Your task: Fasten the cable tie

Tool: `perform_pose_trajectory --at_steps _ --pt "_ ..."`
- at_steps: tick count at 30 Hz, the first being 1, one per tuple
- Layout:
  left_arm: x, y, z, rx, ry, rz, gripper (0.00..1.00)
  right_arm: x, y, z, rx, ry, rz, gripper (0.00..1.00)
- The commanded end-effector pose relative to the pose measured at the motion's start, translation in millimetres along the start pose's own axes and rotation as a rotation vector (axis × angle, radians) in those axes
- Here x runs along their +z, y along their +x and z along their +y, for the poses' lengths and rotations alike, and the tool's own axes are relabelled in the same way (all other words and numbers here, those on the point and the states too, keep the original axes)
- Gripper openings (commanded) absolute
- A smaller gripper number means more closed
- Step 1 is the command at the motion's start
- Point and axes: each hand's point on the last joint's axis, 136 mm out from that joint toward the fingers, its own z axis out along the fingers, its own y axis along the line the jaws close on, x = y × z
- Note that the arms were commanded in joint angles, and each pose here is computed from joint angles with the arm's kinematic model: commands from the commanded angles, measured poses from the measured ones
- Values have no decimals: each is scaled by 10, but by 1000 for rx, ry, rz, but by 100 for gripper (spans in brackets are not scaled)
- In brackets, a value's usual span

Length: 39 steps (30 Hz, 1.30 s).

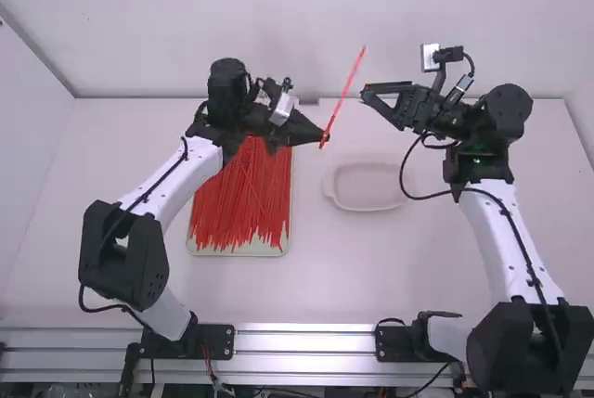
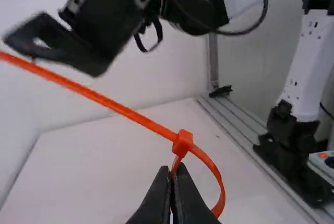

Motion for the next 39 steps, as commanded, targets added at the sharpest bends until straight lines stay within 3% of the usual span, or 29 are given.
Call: perform_pose_trajectory --at_steps 1,10,20,24,28,31,37,39 --pt "-23 -16 100 -170 -38 1 2 -8 19 200 -73 -35 43 98" --pt "-45 -324 258 -92 -125 -37 2 147 133 135 -57 -29 58 98" --pt "3 -333 263 -96 -129 -42 2 334 162 203 -57 -41 41 91" --pt "2 -333 263 -97 -128 -42 2 370 154 203 -55 -36 29 84" --pt "9 -324 197 -96 -91 -35 2 378 142 204 -58 -33 21 69" --pt "14 -319 159 -96 -68 -31 2 356 126 189 -58 -28 16 47" --pt "109 -329 114 -96 -45 -34 2 396 129 197 -67 -27 9 41" --pt "102 -328 123 -96 -50 -35 2 391 126 195 -76 -26 8 33"
